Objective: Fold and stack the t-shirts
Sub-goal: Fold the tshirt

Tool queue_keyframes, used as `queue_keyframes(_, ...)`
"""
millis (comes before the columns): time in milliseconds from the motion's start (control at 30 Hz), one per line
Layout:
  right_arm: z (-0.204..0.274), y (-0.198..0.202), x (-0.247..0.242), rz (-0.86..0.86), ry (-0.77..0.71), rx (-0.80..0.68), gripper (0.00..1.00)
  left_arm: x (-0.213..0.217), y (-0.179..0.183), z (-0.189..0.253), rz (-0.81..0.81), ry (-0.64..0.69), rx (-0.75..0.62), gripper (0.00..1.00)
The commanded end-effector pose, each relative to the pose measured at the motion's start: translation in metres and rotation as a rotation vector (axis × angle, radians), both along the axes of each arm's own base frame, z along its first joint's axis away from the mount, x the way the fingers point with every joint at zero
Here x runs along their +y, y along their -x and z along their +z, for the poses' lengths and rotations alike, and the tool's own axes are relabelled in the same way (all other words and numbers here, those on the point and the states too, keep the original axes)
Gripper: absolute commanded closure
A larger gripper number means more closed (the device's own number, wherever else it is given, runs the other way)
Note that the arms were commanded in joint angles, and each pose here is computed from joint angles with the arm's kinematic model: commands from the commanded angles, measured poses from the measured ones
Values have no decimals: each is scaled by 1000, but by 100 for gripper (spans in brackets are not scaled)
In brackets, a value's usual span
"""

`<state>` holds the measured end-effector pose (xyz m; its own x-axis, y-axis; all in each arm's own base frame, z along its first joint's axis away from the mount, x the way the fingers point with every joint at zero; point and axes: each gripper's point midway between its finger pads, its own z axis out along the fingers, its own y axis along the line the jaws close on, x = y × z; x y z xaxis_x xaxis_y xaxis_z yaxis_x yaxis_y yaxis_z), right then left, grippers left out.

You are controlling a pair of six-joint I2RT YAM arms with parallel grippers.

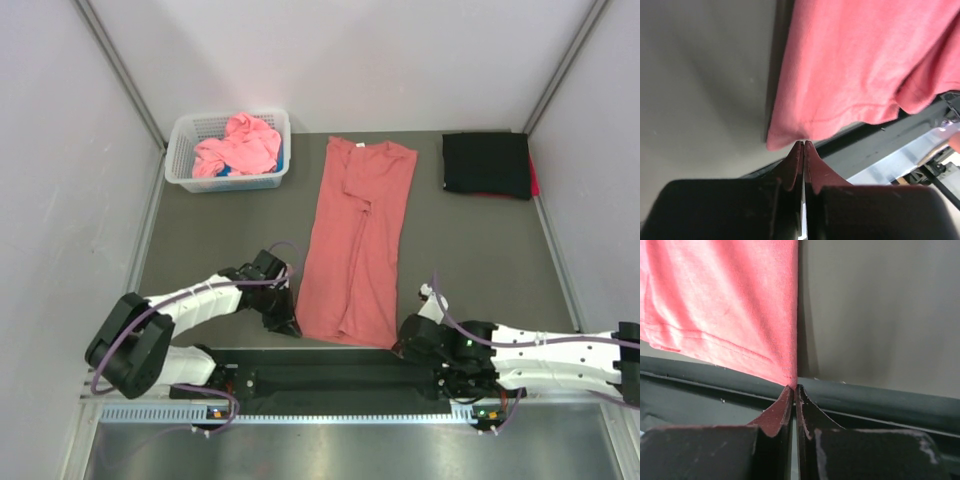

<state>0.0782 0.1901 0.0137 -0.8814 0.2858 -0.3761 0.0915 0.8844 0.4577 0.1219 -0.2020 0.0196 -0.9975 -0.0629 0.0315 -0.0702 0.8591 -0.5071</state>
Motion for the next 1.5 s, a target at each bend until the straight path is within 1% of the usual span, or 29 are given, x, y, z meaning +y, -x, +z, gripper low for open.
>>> queue_keyframes(0, 14, 3, -6, 12, 9, -12, 100, -8, -1, 16, 22, 76, -31, 100)
queue_keyframes(33, 12, 6, -14, 14, 39, -2, 100, -9, -1, 19, 27, 88, -37, 100)
queue_keyframes(200, 10, 14, -19, 34, 17, 23, 100, -8, 4, 26, 31, 105, -37, 100)
queue_keyframes(233, 10, 14, -19, 32, 12, 23, 100, -6, -2, 28, 41, 84, -66, 83)
queue_keyframes(267, 10, 15, -18, 31, 5, 23, 100, -3, -5, 28, 43, 62, -82, 75)
queue_keyframes(333, 11, 14, -18, 31, 1, 21, 100, 1, -8, 27, 42, 33, -97, 64)
queue_keyframes(367, 10, 14, -19, 29, 2, 21, 100, 1, -9, 25, 39, 26, -99, 63)
queue_keyframes(600, 10, 15, -20, 34, 2, 22, 100, -2, -5, 7, 26, 38, -61, 62)
queue_keyframes(800, 9, 17, -23, 33, -6, 21, 100, 5, -3, -7, 32, -15, -38, 62)
queue_keyframes(900, 9, 17, -24, 35, -7, 21, 100, 6, -3, -11, 37, -19, -38, 62)
queue_keyframes(1000, 8, 18, -25, 37, -7, 25, 100, 4, -1, -16, 37, -9, -26, 62)
queue_keyframes(1067, 7, 18, -25, 36, -4, 24, 100, 0, 0, -16, 39, 17, -21, 65)
queue_keyframes(1100, 8, 18, -25, 39, -6, 24, 100, 0, 1, -16, 39, 23, -17, 67)
queue_keyframes(1133, 8, 18, -24, 40, -5, 24, 100, 0, 3, -18, 38, 27, -10, 82)
queue_keyframes(1167, 8, 19, -25, 43, -4, 26, 100, -1, 5, -17, 43, 36, 2, 91)
queue_keyframes(1200, 9, 19, -25, 45, -2, 25, 100, -2, 5, -15, 46, 43, -1, 97)
queue_keyframes(1233, 10, 19, -25, 47, 2, 27, 100, -2, 6, -13, 56, 48, 5, 100)
queue_keyframes(1467, 26, 18, -25, 69, 21, -1, 100, -10, 6, 11, 96, 106, -5, 100)
